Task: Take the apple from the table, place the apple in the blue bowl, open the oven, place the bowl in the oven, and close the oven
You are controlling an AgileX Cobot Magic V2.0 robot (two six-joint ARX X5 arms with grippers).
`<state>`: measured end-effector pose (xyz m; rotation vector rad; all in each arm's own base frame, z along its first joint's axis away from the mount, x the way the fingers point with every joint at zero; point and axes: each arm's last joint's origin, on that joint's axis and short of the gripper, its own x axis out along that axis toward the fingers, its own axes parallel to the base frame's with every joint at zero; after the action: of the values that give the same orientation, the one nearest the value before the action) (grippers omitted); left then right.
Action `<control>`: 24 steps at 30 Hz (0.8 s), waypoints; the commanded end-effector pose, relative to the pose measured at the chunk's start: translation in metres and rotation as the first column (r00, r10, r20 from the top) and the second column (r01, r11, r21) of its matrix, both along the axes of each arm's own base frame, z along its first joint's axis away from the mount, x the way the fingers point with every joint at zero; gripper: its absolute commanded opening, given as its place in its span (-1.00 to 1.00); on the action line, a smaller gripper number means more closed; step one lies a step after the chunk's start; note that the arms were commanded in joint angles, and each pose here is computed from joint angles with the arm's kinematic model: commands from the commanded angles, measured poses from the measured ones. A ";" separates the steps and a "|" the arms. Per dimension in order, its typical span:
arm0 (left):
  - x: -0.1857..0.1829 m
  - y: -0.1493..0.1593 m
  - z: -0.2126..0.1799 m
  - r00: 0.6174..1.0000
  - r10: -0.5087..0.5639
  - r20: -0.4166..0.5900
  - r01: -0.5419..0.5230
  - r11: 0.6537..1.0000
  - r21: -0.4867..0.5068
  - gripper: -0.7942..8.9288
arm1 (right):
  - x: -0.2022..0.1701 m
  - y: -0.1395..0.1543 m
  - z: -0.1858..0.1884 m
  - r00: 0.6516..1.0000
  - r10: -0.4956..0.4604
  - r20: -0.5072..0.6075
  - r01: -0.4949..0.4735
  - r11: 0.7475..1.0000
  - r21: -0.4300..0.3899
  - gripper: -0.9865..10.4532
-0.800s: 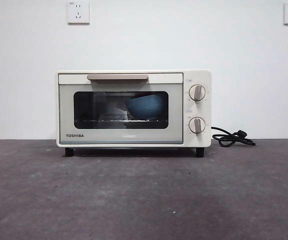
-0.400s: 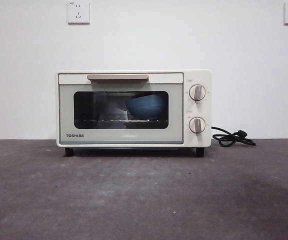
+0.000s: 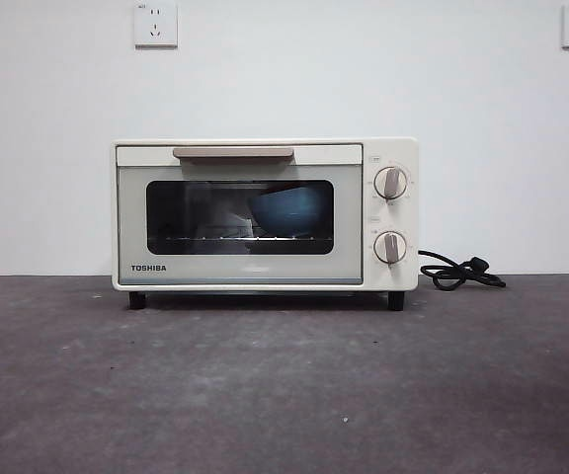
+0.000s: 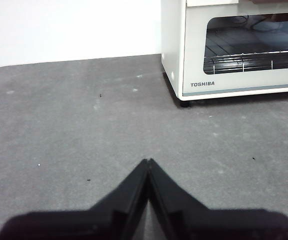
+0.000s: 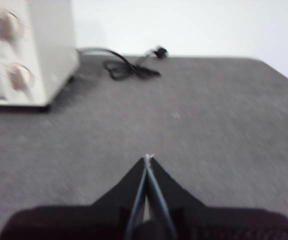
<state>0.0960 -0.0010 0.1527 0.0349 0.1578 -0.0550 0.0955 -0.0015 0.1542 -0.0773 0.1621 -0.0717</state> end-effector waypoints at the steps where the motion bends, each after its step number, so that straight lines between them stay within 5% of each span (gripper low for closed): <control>1: 0.001 0.000 -0.003 1.000 -0.001 -0.009 0.001 1.000 -0.007 -0.84 | 0.000 -0.001 -0.004 1.000 -0.023 -0.017 0.023 1.000 0.009 -0.83; 24: 0.001 0.000 -0.003 1.000 -0.001 -0.012 0.001 1.000 -0.007 -0.84 | 0.000 -0.003 -0.004 0.999 -0.032 -0.013 0.033 0.999 0.014 -0.83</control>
<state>0.0962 -0.0010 0.1524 0.0348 0.1619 -0.0550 0.0953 -0.0040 0.1529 -0.0707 0.1767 -0.1021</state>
